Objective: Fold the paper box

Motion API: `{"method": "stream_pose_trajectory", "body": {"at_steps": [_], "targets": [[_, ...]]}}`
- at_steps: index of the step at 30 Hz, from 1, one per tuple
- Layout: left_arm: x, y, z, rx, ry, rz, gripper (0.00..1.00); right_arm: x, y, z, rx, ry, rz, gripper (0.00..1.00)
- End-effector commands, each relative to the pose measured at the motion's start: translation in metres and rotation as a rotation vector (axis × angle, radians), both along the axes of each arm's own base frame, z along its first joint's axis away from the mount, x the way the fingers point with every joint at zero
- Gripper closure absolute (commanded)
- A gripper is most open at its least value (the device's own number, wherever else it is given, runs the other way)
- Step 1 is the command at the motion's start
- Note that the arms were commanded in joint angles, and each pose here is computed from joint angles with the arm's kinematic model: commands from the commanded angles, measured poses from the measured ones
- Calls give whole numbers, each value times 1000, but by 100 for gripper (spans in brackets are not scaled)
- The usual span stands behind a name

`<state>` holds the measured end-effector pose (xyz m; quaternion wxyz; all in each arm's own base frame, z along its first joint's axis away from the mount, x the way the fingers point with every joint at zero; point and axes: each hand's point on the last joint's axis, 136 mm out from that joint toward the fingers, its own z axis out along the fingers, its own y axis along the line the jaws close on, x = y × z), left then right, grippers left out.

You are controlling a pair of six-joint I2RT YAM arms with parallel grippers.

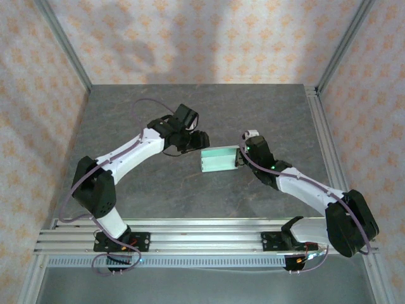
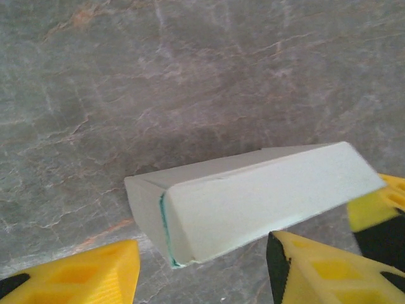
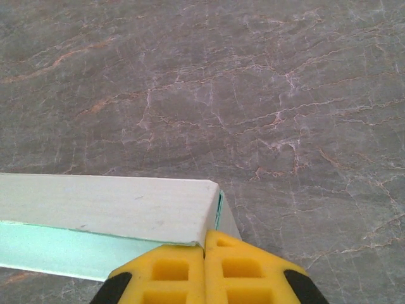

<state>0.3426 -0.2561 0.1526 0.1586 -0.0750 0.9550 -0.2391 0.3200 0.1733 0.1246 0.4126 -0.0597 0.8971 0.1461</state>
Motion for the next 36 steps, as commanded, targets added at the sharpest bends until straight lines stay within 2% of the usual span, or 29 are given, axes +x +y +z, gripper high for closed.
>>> {"method": "stream_pose_trajectory", "body": {"at_steps": [1,12,14,16,18,23,25,27,30,36], "targets": [[-5,5,-27,31,55,33,44,-14,2,-20,-9,74,25,100],[-20,13,-55,62,118,36,47,-14,2,-12,4,54,25,98],[-21,14,-58,71,129,36,47,-14,3,-7,14,46,30,89],[-22,16,-61,83,131,33,48,-13,4,1,31,23,31,75],[-21,16,-63,86,129,31,49,-12,4,4,40,12,30,69],[-20,13,-69,83,138,22,51,-17,2,29,84,-83,46,46],[-21,12,-71,78,143,18,52,-19,4,41,127,-126,54,33],[-23,12,-72,74,149,11,55,-16,1,53,188,-152,3,26],[-26,11,-74,71,158,-1,55,-3,-12,58,286,-106,-166,26],[-30,11,-78,66,168,-20,56,10,-6,37,383,132,-285,29]]}}
